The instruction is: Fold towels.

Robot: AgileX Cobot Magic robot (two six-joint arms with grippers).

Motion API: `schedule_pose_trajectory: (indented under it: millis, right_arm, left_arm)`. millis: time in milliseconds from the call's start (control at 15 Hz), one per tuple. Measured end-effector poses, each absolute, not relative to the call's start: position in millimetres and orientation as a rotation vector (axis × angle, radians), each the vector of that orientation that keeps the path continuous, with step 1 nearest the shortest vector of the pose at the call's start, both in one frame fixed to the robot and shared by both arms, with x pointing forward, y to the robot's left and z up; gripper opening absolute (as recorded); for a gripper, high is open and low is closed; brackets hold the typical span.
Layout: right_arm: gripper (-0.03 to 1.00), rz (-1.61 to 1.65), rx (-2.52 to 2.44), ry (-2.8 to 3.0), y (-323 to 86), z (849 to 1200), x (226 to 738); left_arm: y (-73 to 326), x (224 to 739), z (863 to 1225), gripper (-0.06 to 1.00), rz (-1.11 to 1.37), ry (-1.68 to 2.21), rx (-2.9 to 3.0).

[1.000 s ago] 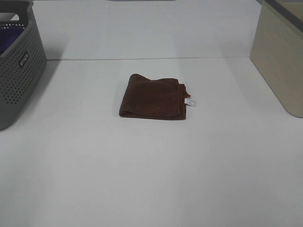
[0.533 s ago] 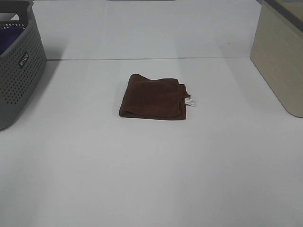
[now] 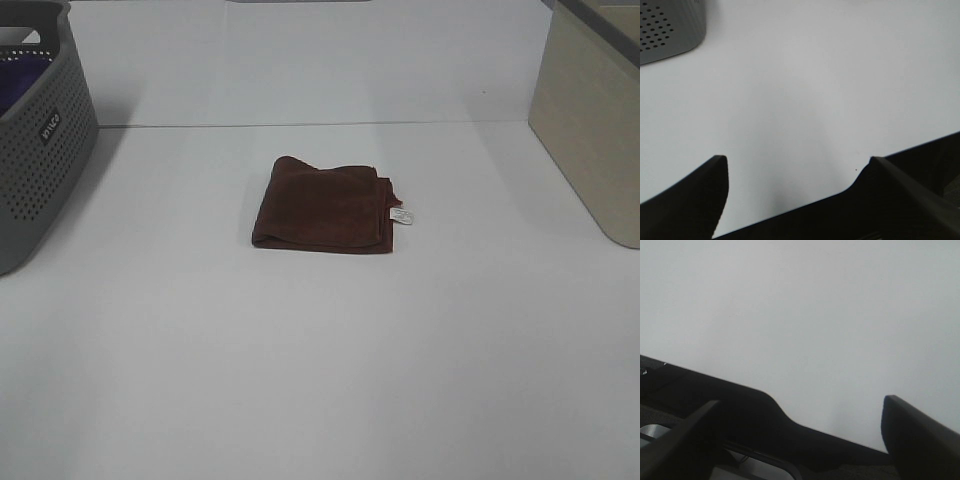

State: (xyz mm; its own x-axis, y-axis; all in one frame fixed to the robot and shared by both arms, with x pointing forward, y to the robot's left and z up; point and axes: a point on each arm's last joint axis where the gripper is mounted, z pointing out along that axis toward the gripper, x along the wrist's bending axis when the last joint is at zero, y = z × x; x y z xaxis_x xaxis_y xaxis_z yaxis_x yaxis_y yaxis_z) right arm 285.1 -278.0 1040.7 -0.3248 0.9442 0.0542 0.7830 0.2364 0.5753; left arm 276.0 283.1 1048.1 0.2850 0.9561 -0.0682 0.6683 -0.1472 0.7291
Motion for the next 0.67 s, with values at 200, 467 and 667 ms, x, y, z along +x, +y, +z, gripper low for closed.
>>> schedule_pose_trajectory:
  millis: [200,467,667]
  right_arm:
    - [0.81,0.749,1.604,2.208,-278.0,1040.8,284.8]
    - [0.81,0.802,1.62,2.082,-281.0,1044.5,274.2]
    - [0.81,0.86,1.592,1.92,-283.1,1048.0,256.1]
  left_arm:
    - [283.9,276.4,1048.1,0.72,0.566,1.482,1.877]
    - [289.5,271.0,1049.8,0.72,0.668,1.591,1.753]
    - [290.4,251.5,1052.7,0.72,0.789,1.546,1.643]
